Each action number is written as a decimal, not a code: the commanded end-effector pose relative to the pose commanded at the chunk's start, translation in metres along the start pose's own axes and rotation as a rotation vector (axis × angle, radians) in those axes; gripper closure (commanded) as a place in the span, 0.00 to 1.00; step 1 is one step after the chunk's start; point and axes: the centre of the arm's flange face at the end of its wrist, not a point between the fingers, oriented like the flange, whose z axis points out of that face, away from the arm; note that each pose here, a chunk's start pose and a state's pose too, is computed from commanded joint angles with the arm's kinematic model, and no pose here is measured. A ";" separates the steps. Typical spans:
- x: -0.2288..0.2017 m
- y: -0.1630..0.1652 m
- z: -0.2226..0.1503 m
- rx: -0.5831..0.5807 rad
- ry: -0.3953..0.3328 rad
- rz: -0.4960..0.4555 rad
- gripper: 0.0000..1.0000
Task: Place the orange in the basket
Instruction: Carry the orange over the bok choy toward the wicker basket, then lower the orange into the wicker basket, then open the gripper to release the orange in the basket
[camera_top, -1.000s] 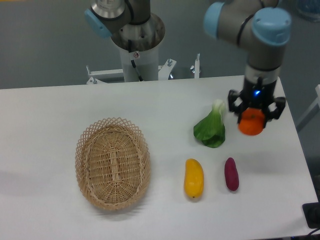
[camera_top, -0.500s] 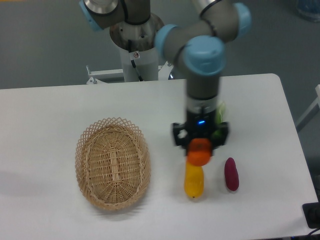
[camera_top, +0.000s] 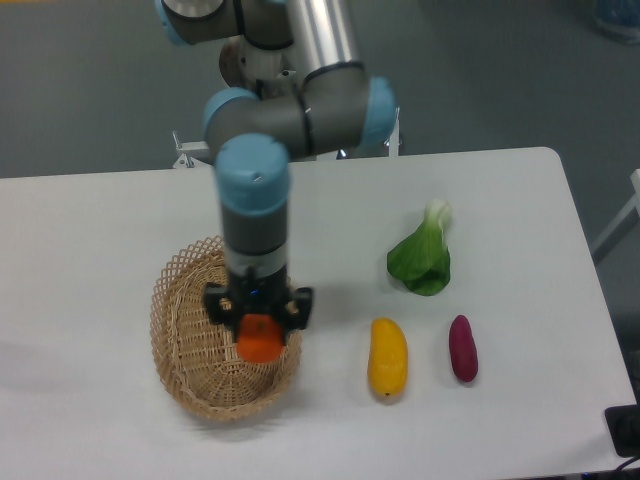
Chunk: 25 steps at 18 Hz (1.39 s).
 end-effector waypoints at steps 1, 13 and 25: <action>0.003 0.001 0.007 -0.011 0.003 0.007 0.28; 0.003 0.003 0.039 -0.058 -0.040 0.018 0.10; -0.003 -0.003 0.015 -0.020 -0.058 0.024 0.00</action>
